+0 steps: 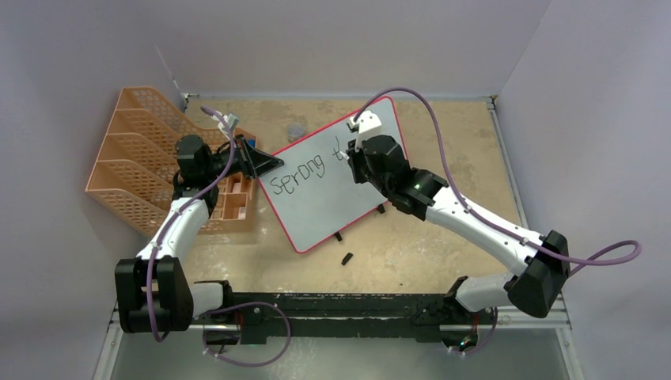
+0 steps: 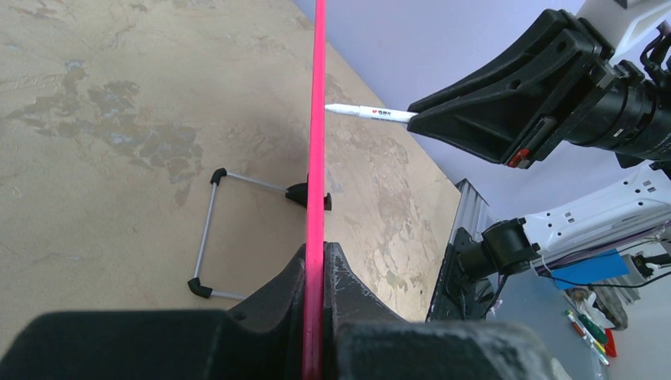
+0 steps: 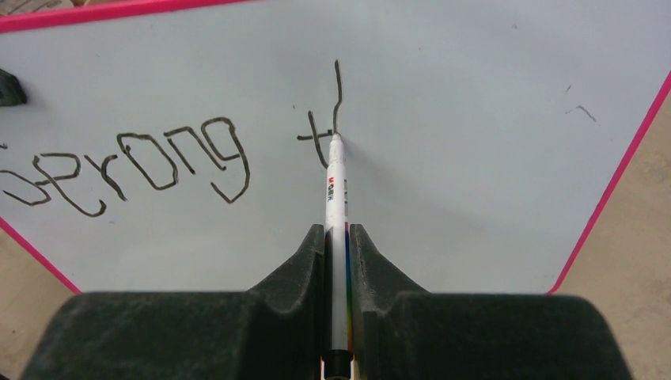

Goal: Write a sentence on the whiteboard

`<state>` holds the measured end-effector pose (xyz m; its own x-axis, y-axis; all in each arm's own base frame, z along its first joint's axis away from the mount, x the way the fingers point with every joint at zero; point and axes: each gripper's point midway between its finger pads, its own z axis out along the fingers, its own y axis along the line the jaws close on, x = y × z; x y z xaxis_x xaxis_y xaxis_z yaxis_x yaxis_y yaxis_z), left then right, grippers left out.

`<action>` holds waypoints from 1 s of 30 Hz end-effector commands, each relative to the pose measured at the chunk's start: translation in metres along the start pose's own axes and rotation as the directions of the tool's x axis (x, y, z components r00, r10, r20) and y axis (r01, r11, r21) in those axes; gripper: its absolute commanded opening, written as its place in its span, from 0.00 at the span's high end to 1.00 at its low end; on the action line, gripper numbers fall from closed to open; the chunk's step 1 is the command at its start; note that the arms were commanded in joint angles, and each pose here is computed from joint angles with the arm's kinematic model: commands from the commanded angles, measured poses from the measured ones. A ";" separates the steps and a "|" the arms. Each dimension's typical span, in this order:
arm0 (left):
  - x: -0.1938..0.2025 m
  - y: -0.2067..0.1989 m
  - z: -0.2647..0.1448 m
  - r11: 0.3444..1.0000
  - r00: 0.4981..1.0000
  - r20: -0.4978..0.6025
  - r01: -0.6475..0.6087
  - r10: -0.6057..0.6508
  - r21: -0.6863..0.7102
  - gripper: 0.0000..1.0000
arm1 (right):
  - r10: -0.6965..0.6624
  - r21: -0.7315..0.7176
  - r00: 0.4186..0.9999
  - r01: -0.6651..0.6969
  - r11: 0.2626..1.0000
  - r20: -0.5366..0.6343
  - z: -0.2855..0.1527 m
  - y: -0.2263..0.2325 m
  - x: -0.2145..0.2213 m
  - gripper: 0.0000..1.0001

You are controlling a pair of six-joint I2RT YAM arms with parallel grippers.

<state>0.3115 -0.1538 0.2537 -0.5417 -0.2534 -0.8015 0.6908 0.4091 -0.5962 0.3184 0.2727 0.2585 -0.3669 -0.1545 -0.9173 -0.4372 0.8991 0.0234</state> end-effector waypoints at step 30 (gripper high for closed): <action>0.006 -0.010 0.004 0.998 0.999 -0.042 -0.031 0.034 0.060 1.00 | 0.051 -0.024 0.992 -0.049 0.999 0.116 -0.016 -0.001 -0.031 1.00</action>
<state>0.3113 -0.1538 0.2539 -0.5414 -0.2529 -0.8019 0.6917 0.4083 -0.5957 0.3082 0.2652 0.2680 -0.3525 -0.1101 -0.9293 -0.4391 0.8964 0.0604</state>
